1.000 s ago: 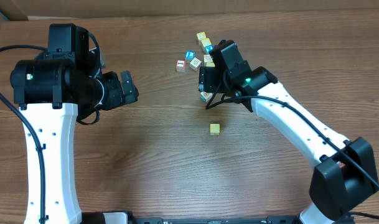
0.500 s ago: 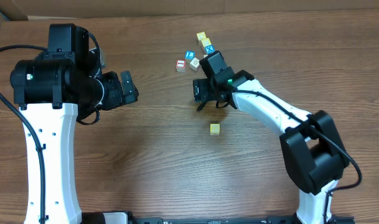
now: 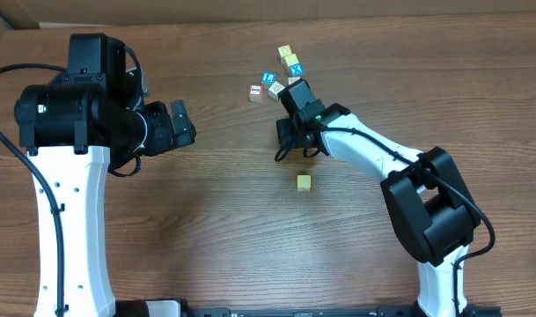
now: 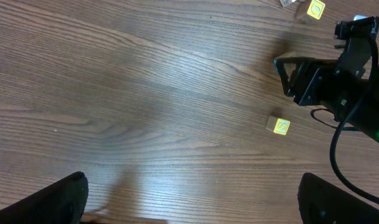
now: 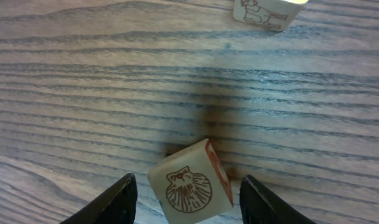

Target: Flip 4 blocks

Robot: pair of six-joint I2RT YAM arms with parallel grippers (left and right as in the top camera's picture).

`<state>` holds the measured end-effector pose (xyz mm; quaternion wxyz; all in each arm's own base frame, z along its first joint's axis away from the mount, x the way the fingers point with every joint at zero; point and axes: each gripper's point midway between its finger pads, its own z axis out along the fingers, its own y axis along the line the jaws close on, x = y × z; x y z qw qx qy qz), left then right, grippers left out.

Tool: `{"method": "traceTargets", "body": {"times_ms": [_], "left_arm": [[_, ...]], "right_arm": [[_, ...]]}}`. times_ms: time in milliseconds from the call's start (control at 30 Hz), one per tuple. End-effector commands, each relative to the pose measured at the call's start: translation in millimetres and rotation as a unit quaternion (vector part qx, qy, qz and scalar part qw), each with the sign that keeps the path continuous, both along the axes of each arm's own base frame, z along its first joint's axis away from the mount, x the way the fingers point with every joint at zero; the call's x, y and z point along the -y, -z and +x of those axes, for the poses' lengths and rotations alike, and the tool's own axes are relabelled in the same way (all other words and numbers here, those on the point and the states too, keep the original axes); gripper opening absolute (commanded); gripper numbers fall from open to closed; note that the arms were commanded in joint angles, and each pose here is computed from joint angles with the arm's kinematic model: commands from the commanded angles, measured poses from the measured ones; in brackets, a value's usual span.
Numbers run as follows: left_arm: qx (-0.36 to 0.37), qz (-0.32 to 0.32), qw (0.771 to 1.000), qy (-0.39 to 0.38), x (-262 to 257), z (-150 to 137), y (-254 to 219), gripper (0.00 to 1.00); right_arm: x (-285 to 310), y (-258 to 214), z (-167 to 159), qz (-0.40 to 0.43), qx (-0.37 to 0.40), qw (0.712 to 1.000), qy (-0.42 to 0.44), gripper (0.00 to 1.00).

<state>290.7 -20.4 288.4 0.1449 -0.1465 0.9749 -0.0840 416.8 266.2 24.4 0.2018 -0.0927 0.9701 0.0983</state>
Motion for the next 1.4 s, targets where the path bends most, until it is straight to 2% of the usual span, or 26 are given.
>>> {"method": "traceTargets", "body": {"times_ms": [0, 67, 200, 367, 467, 600, 733, 867, 967, 1000, 1033, 1067, 1167, 1300, 1333, 1367], "left_arm": [[0.001, 0.001, 1.000, -0.010, -2.3, 1.2, -0.1, 1.00], [0.001, 0.001, 1.000, -0.010, -2.3, 1.2, -0.1, 1.00], [0.001, 0.001, 1.000, -0.010, -2.4, 1.3, -0.1, 1.00], [0.001, 0.001, 1.000, -0.010, -2.4, 1.3, -0.1, 1.00], [0.001, 0.001, 1.000, -0.010, -2.4, 1.3, -0.1, 1.00], [0.001, 0.001, 1.000, -0.010, -2.4, 1.3, -0.1, 1.00], [0.001, 0.001, 1.000, -0.010, -2.3, 1.2, -0.1, 1.00], [0.001, 0.001, 1.000, -0.010, -2.4, 1.3, -0.1, 1.00], [0.001, 0.001, 1.000, -0.010, -2.4, 1.3, -0.1, 1.00], [0.001, 0.001, 1.000, -0.010, -2.3, 1.2, -0.1, 1.00], [0.001, 0.001, 1.000, -0.010, -2.3, 1.2, -0.1, 1.00], [0.001, 0.001, 1.000, -0.010, -2.4, 1.3, -0.1, 1.00], [0.001, 0.001, 1.000, -0.010, -2.4, 1.3, -0.1, 1.00], [0.001, 0.001, 1.000, -0.010, -2.3, 1.2, -0.1, 1.00], [0.001, 0.001, 1.000, -0.010, -2.4, 1.3, -0.1, 1.00], [0.001, 0.001, 1.000, -0.010, -2.4, 1.3, -0.1, 1.00]], "right_arm": [[-5.6, -2.3, -1.8, 0.007, 0.000, 1.000, -0.010, 0.56], [-5.3, -2.2, -0.6, 0.007, 0.003, 1.000, -0.009, 0.60], [-4.8, -0.3, 0.7, 0.005, 0.006, 1.000, -0.007, 0.58], [-3.4, 2.5, -1.5, 0.003, 0.002, 1.000, -0.007, 0.33], [-4.5, -2.2, -1.0, 0.008, 0.005, 1.000, -0.006, 0.30], [-8.8, -35.8, -5.4, 0.029, 0.009, 0.999, -0.013, 0.30], [-21.8, -96.1, -16.5, 0.089, 0.026, 0.995, -0.038, 0.30], [-30.1, -134.8, -32.7, 0.138, 0.026, 0.990, -0.031, 0.24], [-31.1, -130.0, -45.5, 0.137, -0.003, 0.991, -0.012, 0.24], [-30.3, -124.9, -51.1, 0.132, -0.016, 0.991, -0.009, 0.29], [-29.0, -119.4, -57.5, 0.124, -0.028, 0.992, -0.009, 0.38], [-27.4, -113.8, -65.1, 0.113, -0.041, 0.993, -0.011, 0.42], [-25.0, -99.9, -82.4, 0.092, -0.070, 0.993, -0.016, 0.45], [-29.9, -81.2, -98.9, 0.081, -0.084, 0.993, -0.030, 0.44], [-29.6, -78.4, -100.7, 0.080, -0.086, 0.993, -0.031, 0.45], [-29.1, -74.5, -103.3, 0.077, -0.089, 0.993, -0.032, 0.51]]}}
